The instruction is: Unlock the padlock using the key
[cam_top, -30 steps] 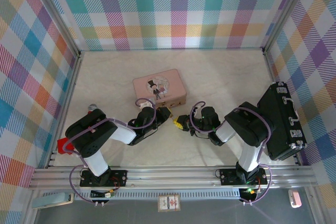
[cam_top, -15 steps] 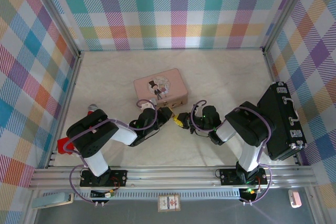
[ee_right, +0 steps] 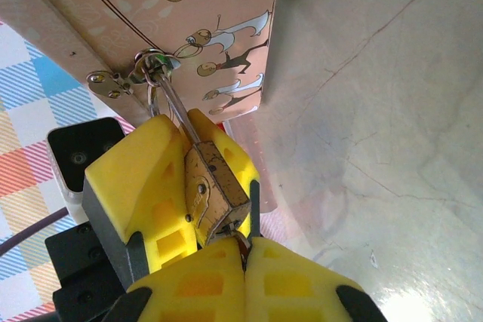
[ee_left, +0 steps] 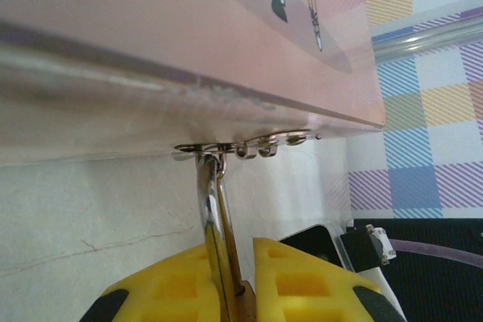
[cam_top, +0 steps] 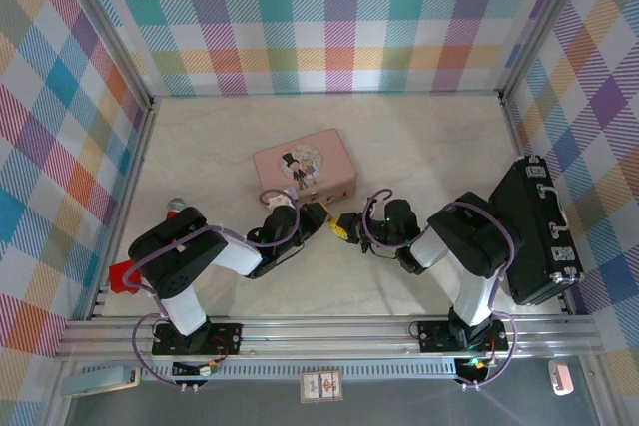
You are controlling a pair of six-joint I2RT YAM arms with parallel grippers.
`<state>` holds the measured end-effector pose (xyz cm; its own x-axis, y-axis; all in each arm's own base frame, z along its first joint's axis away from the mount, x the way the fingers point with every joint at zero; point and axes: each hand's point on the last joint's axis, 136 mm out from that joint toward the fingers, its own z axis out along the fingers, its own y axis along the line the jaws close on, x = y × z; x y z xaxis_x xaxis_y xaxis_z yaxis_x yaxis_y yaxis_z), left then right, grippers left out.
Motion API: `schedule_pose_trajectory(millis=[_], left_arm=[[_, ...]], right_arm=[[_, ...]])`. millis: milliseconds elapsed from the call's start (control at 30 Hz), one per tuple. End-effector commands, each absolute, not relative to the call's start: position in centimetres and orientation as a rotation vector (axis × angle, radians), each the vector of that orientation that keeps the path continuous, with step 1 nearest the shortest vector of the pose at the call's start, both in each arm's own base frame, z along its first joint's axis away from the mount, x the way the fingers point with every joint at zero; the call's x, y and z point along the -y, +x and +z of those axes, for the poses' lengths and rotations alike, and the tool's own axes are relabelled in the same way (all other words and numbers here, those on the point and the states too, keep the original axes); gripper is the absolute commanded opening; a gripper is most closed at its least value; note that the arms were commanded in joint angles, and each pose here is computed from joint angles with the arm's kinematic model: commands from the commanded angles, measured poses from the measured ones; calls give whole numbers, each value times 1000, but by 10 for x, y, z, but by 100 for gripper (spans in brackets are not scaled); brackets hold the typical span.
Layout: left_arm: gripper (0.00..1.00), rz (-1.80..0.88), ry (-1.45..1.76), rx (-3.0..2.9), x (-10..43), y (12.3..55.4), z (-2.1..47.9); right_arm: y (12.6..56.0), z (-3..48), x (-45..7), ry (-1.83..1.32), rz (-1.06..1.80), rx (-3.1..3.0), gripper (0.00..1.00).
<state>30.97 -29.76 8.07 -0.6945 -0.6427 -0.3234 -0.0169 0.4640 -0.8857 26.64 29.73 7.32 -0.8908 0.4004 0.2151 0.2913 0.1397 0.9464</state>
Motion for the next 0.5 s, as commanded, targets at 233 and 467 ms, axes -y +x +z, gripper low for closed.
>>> schedule_pose_trajectory(millis=[233, 467], left_arm=[[0, -1626, -341, -1981, 364, 270, 143], [0, -1472, -402, -2069, 348, 278, 129]], right_arm=[[305, 113, -301, 662, 1914, -2087, 2], [299, 93, -297, 728, 1890, -2142, 14]])
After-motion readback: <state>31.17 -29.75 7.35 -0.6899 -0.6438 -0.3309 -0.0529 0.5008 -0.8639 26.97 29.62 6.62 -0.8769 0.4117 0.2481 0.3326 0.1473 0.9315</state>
